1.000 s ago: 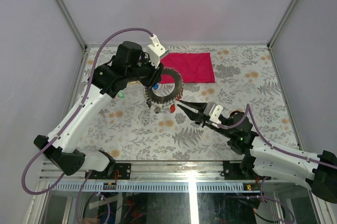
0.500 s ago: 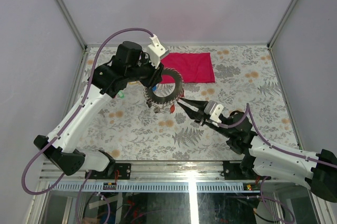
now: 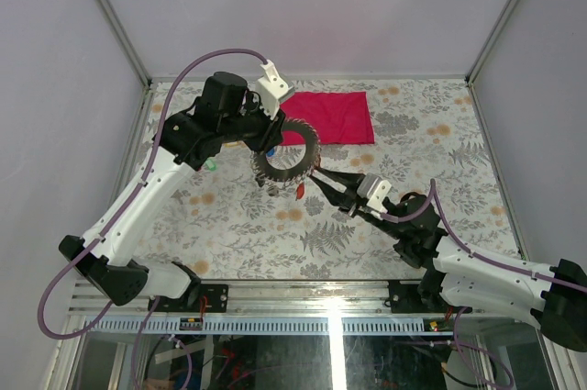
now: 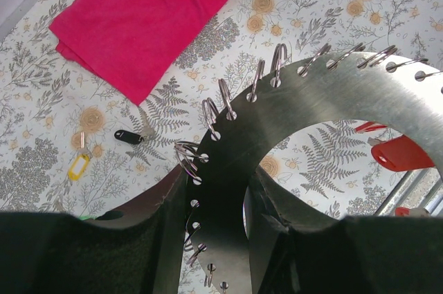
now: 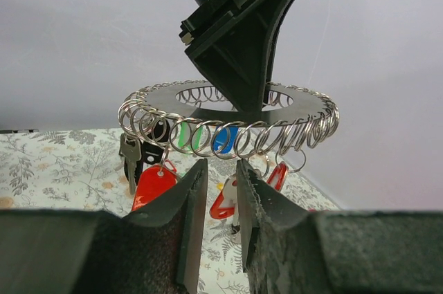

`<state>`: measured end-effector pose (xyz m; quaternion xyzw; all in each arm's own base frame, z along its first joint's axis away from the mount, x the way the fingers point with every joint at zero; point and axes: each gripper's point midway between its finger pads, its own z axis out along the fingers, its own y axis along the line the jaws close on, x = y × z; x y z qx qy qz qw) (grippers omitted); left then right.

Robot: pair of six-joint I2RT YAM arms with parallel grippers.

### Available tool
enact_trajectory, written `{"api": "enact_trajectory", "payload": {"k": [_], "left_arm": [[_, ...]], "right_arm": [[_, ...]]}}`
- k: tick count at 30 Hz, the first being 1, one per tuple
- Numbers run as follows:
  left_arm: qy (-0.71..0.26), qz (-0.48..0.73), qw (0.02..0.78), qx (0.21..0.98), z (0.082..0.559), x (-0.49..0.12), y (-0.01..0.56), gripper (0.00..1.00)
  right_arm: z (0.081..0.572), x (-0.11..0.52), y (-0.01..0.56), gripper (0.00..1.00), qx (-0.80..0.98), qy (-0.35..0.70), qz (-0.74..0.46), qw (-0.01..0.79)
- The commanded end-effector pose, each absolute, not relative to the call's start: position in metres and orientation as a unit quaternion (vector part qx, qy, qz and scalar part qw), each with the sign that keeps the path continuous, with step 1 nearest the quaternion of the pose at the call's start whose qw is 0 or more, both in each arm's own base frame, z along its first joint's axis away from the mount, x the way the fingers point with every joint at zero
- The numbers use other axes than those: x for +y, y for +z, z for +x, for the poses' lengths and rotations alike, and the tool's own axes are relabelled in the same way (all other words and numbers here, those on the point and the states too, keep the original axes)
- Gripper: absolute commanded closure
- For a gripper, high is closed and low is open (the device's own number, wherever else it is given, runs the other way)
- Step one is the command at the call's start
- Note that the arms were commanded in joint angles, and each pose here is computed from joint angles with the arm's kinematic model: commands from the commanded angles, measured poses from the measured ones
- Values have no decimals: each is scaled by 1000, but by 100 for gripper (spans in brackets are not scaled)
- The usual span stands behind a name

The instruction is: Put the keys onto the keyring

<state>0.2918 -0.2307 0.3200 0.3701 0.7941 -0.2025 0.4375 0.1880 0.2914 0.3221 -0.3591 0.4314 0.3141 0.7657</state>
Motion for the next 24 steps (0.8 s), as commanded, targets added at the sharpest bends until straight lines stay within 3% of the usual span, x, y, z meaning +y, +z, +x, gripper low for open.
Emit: {"api": "enact_trajectory", "payload": {"k": [1,17,24], "left_arm": [[-221,364,463,777,288,-232,343,100],[-222,364,460,779,289,-233,339,100],[-223,364,459,779,288,-234,338,100]], "right_arm": [[184,284,369,70,387,323,-321,802],[180,289,377,73,378,339,-323,799],[179,290,373,67,381,344,-325,794]]}}
